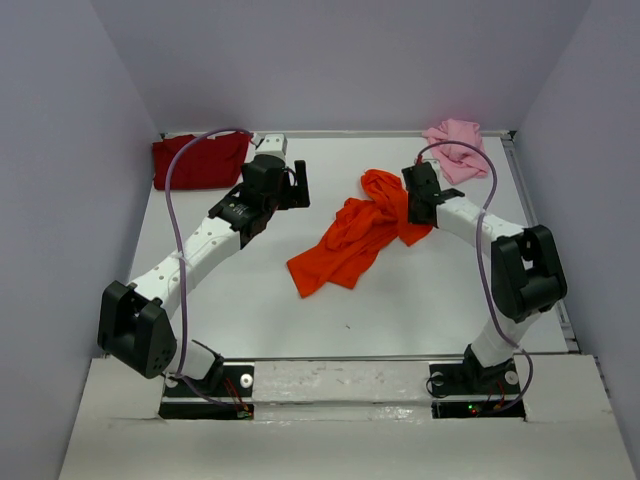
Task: Fold and stack the t-shirts
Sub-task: Flatten out the tshirt
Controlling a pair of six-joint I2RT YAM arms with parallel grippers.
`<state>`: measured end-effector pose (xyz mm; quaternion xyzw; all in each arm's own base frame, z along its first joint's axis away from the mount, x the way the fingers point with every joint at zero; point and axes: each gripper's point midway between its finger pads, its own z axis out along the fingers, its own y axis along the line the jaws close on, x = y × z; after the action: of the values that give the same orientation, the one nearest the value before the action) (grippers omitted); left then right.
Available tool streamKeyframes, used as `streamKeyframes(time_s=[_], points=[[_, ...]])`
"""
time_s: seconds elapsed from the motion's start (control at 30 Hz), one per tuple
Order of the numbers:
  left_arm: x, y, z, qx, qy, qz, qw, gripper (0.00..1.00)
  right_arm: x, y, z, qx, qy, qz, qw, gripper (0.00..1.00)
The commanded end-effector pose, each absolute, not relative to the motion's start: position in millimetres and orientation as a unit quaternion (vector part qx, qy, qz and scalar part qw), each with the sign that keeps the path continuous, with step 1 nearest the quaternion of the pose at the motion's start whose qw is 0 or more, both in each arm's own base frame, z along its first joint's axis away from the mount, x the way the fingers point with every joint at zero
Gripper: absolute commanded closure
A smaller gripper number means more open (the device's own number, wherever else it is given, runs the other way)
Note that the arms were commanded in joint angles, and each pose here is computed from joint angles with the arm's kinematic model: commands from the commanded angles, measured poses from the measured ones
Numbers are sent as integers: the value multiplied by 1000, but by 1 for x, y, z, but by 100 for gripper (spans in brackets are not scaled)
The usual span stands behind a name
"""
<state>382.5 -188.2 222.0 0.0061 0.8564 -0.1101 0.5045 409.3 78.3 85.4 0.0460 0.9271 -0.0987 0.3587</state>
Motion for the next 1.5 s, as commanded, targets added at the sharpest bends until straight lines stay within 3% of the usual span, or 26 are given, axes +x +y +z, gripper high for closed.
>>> streamKeyframes(time_s=[0.0, 0.1, 0.13, 0.2, 0.33, 0.57, 0.77, 0.93, 1.0, 1.03, 1.17, 1.47], points=[[381, -192, 241, 6, 840, -130, 526, 1, 427, 80, 85, 49, 921, -113, 370, 100], [380, -193, 240, 7, 841, -130, 526, 1, 432, 78, 66, 47, 925, -131, 353, 100], [380, -193, 240, 7, 841, -130, 526, 1, 431, 78, 58, 44, 928, -136, 344, 96], [380, -194, 240, 10, 841, -131, 525, 1, 435, 77, 47, 42, 930, -148, 335, 77], [380, -194, 240, 11, 840, -131, 526, 1, 442, 75, 38, 37, 930, -163, 328, 64], [380, -196, 240, 13, 841, -133, 525, 1, 450, 77, 55, 34, 925, -159, 344, 51], [380, -197, 238, 15, 841, -135, 523, 1, 454, 76, 65, 29, 921, -165, 351, 48], [380, -198, 237, 16, 842, -136, 522, 1, 458, 79, 54, 21, 926, -164, 340, 55], [379, -199, 237, 18, 842, -136, 522, 1, 459, 81, 52, 18, 927, -161, 338, 67], [379, -199, 238, 18, 841, -138, 523, 1, 459, 81, 52, 17, 927, -160, 338, 79], [379, -199, 239, 17, 840, -139, 524, 1, 459, 82, 53, 14, 927, -158, 340, 100], [379, -200, 238, 18, 841, -139, 523, 1, 457, 84, 85, 18, 918, -138, 371, 100]])
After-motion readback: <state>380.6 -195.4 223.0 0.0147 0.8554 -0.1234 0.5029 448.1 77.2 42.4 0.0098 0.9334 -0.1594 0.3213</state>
